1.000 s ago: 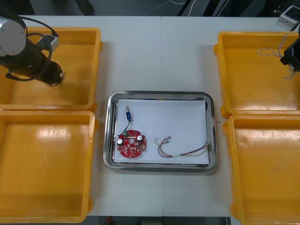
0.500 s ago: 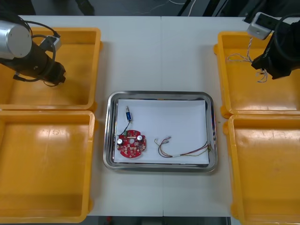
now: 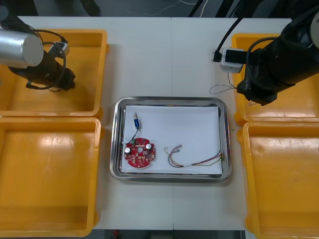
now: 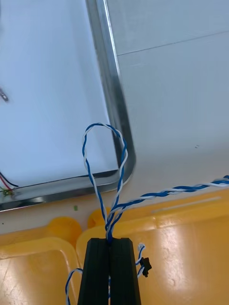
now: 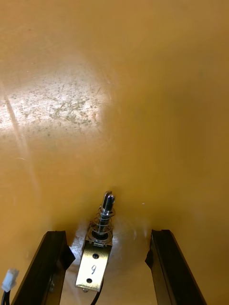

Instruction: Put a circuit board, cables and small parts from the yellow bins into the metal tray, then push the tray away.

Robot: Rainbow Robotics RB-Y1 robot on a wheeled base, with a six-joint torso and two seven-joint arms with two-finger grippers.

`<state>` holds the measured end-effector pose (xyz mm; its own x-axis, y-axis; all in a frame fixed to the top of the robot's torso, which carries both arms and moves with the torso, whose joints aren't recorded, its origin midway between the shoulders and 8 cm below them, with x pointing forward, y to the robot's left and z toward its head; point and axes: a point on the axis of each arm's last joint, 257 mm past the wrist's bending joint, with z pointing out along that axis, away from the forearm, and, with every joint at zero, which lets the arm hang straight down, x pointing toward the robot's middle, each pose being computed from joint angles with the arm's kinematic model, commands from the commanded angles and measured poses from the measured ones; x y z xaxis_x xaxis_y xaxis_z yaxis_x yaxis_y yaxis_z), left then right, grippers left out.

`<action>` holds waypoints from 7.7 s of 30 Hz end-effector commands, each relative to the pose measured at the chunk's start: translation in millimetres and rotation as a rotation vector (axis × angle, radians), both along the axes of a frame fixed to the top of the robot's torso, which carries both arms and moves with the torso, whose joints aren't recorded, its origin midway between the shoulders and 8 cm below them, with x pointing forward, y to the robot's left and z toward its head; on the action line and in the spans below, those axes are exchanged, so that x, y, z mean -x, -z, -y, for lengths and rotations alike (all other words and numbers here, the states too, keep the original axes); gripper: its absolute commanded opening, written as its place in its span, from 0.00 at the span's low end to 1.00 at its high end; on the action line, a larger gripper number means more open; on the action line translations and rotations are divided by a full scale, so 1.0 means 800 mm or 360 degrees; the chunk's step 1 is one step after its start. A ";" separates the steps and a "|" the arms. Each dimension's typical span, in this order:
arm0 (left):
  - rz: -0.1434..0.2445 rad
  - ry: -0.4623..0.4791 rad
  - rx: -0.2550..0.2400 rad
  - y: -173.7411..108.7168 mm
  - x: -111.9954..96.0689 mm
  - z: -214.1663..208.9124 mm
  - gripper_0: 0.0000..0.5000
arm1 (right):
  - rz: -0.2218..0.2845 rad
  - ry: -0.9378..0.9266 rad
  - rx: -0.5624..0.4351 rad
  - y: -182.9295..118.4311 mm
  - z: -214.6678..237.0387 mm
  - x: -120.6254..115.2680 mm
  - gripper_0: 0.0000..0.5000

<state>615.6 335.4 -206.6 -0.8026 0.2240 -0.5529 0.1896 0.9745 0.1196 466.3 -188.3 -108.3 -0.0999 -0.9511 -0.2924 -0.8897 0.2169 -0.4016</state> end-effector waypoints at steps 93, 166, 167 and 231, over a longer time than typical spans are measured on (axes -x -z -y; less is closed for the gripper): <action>-0.0104 -0.0163 0.0140 -0.163 0.102 0.107 0.00 | -0.0020 0.0396 -0.0099 0.027 -0.132 0.020 1.00; -0.0096 -0.0444 0.0270 0.045 0.149 0.380 0.00 | -0.0177 0.2176 -0.0594 0.060 0.268 0.144 1.00; -0.0106 -0.0448 0.0264 0.051 0.152 0.379 0.00 | -0.0177 0.2174 -0.0591 0.061 0.268 0.144 1.00; -0.0070 -0.0613 0.0554 -0.100 0.116 0.294 1.00 | -0.0121 0.2121 -0.0683 0.055 0.241 0.139 1.00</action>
<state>511.2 81.6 -180.3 -0.8519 -0.2703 -0.4485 -0.2023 0.9599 -0.1941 358.0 -380.5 -158.9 -0.8866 -0.0025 -0.4626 0.0313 0.9974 -0.0654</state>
